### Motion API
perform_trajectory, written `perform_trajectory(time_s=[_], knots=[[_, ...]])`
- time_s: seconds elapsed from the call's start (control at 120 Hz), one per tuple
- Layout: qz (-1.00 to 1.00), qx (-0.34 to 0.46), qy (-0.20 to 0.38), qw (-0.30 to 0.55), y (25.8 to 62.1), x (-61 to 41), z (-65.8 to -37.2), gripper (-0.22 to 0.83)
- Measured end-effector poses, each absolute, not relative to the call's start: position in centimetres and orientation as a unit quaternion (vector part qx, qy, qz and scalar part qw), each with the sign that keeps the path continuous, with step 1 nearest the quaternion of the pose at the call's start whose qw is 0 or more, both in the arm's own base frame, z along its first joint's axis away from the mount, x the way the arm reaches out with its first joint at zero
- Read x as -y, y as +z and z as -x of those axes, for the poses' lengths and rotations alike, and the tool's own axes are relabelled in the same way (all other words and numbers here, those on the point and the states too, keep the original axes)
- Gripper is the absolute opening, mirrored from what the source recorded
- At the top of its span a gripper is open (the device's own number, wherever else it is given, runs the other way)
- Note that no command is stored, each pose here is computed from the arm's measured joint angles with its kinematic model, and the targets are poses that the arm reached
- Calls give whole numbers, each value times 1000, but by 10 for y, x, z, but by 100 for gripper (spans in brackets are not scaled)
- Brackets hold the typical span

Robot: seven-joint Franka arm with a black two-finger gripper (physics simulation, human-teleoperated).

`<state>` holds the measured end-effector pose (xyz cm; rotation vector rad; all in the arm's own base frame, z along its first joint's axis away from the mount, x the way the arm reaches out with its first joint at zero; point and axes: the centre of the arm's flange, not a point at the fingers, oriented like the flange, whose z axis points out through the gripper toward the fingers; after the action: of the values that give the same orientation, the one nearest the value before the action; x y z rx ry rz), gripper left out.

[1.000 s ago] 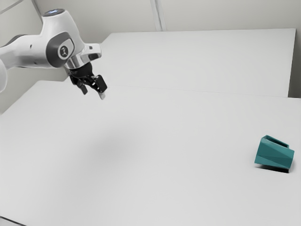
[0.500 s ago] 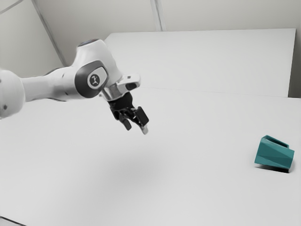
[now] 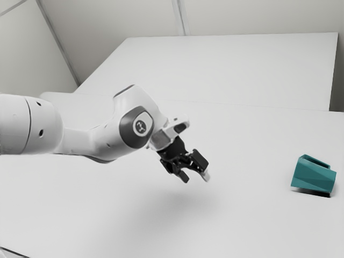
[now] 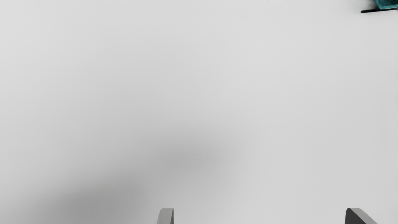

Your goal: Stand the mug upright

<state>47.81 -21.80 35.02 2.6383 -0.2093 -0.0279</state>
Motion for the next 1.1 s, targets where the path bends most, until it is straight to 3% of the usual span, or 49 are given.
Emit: perform_trajectory(time_s=[0.292, 0.7, 1.1], knots=[[-948, 78, 1, 309, 322, 252, -482, 62], [-927, 179, 40, 327, 322, 310, -501, 62], [-900, 268, 88, 332, 335, 375, -536, 62]])
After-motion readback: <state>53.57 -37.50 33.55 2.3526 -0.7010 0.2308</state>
